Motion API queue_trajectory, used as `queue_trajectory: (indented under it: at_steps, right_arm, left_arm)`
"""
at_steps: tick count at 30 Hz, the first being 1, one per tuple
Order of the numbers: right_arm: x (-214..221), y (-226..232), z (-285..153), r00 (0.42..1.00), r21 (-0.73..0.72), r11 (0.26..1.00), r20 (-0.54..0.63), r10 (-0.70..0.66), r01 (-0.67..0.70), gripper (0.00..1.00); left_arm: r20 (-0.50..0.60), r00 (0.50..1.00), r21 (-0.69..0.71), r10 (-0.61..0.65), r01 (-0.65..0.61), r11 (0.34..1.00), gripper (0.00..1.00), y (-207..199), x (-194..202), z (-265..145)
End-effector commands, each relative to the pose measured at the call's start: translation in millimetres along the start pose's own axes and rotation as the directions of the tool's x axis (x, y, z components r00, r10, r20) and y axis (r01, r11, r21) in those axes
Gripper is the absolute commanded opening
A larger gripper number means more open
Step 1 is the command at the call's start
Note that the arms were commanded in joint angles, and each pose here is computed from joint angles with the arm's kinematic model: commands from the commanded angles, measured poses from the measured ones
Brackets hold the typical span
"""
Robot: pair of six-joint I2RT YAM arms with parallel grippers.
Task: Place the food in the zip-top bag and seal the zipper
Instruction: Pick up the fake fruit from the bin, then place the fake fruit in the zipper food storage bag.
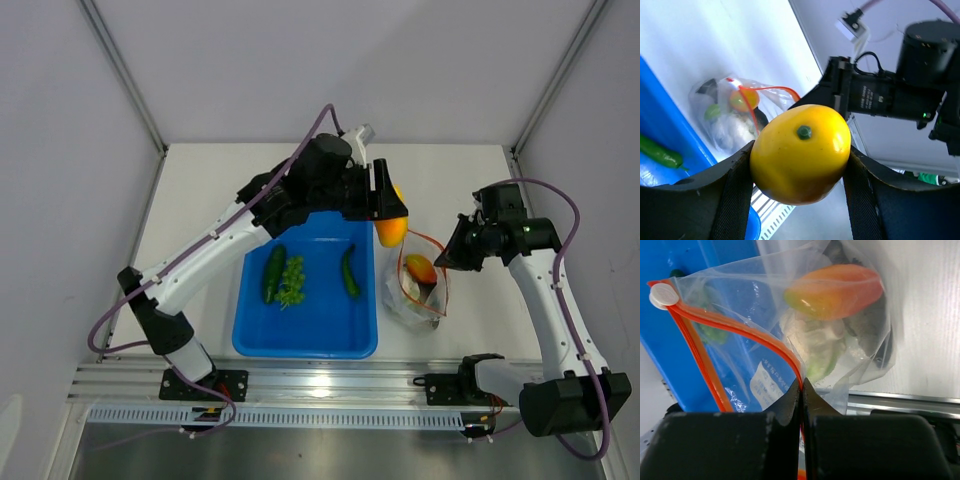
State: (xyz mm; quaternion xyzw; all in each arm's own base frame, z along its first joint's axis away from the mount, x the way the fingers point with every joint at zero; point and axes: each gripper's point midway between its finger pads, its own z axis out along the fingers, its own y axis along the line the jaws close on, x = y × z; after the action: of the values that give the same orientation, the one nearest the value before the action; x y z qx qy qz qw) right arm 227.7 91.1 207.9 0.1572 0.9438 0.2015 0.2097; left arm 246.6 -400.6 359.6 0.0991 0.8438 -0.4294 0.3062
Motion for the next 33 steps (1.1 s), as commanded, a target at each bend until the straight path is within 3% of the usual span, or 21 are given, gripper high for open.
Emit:
queue_trajectory:
  at_steps: [1,8,19,21,22,24,25,26,30,33]
  right_arm:
    - [-8.9,23.8,-10.8,1.0,-0.097,0.995,0.009,0.024,-0.023,0.0]
    - [-6.4,30.6,-14.3,0.999,-0.137,0.989,-0.008,0.045,-0.046,0.0]
    - [-6.0,31.3,-20.5,0.997,-0.158,0.985,-0.017,0.075,-0.076,0.0]
    - [-7.1,30.8,-21.3,0.997,-0.158,0.984,-0.012,0.077,-0.078,0.0]
    - [-7.2,30.9,-21.8,0.997,-0.159,0.984,-0.011,0.08,-0.08,0.0]
    - [-7.7,30.6,-22.2,0.996,-0.159,0.984,-0.009,0.083,-0.084,0.0]
    - [-7.9,30.9,-22.3,0.997,-0.161,0.984,-0.008,0.081,-0.082,0.0]
    - [-8.4,30.9,-22.0,0.996,-0.162,0.983,-0.009,0.084,-0.084,0.0]
    - [-9.7,31.0,-22.9,0.996,-0.165,0.982,-0.003,0.089,-0.088,0.0]
    - [-9.2,29.2,-23.0,0.996,-0.162,0.983,0.001,0.091,-0.09,0.0]
  left_arm:
    - [0.022,0.994,0.065,0.106,-0.108,0.992,0.01,-20.3,-1.4,8.1]
    - [-0.024,0.986,0.089,0.163,-0.161,0.983,0.0,-23.2,21.2,32.3]
    - [-0.127,0.987,0.134,0.094,-0.077,0.988,0.03,-24.5,49.4,64.2]
    - [-0.128,0.987,0.149,0.094,-0.074,0.986,0.2,-24.2,52.6,64.0]
    - [-0.144,0.986,0.143,0.089,-0.068,0.987,0.36,-19.8,58.3,65.1]
    - [-0.157,0.984,0.153,0.089,-0.065,0.986,0.5,-19.7,62.2,65.4]
    - [-0.17,0.982,0.146,0.086,-0.061,0.987,0.68,-15.8,66.6,66.6]
    - [-0.168,0.982,0.147,0.087,-0.062,0.987,0.75,-15.8,65.6,65.5]
    - [-0.164,0.98,0.171,0.11,-0.082,0.982,0.99,-13.9,68.8,61.4]
    - [-0.163,0.98,0.166,0.111,-0.084,0.983,1.0,-9.6,67.6,59.0]
